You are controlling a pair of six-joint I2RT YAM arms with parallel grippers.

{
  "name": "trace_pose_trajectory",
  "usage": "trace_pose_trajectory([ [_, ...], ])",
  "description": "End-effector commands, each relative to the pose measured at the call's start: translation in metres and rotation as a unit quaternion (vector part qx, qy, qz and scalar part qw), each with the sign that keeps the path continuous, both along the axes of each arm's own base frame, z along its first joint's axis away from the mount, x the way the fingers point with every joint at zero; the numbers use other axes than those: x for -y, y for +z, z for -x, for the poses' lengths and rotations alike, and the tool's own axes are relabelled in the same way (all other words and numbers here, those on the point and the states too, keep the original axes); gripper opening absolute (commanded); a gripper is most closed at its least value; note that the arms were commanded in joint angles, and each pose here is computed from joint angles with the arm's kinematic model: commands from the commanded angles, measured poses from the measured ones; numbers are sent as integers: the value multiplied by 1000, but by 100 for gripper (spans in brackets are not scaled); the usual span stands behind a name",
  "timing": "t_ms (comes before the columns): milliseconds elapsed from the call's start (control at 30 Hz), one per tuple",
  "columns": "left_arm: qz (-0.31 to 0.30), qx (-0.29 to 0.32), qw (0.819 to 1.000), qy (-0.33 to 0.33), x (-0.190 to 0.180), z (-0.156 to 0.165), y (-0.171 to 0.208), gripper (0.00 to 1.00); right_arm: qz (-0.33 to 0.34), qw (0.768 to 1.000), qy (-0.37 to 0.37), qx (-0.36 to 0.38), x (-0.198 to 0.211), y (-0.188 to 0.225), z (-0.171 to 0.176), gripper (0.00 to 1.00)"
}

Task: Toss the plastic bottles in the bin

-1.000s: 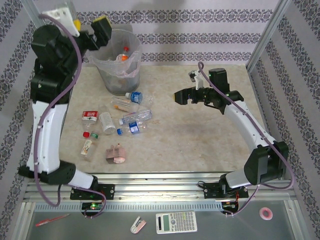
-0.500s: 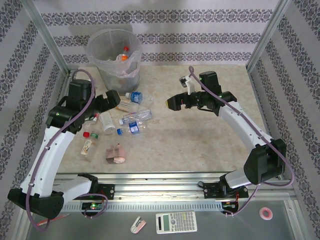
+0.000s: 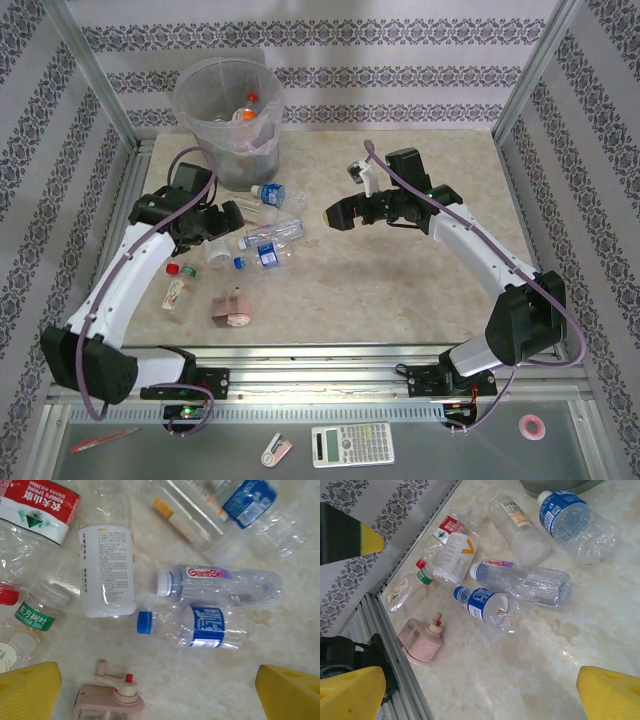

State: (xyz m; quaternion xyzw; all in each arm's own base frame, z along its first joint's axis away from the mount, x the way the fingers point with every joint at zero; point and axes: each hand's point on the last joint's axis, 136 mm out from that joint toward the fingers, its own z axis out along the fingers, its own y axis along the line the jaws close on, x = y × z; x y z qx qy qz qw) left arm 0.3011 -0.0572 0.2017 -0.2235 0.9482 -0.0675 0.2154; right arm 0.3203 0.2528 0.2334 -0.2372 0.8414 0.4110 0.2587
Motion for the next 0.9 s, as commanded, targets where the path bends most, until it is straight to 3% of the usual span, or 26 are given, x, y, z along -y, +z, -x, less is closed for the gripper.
trace_pose_trajectory([
  [0,-17,-13,1000,13,-15,-7,-8,100,-5,1000,14,2,-1,5,14,98],
  [600,3,-65,998,19,-47,-81,-82,100,-17,999,29,2,-1,10,27,98],
  [867,19,-101,994,39,-51,-89,-120,97,-28,999,37,15,-2,20,32,98],
])
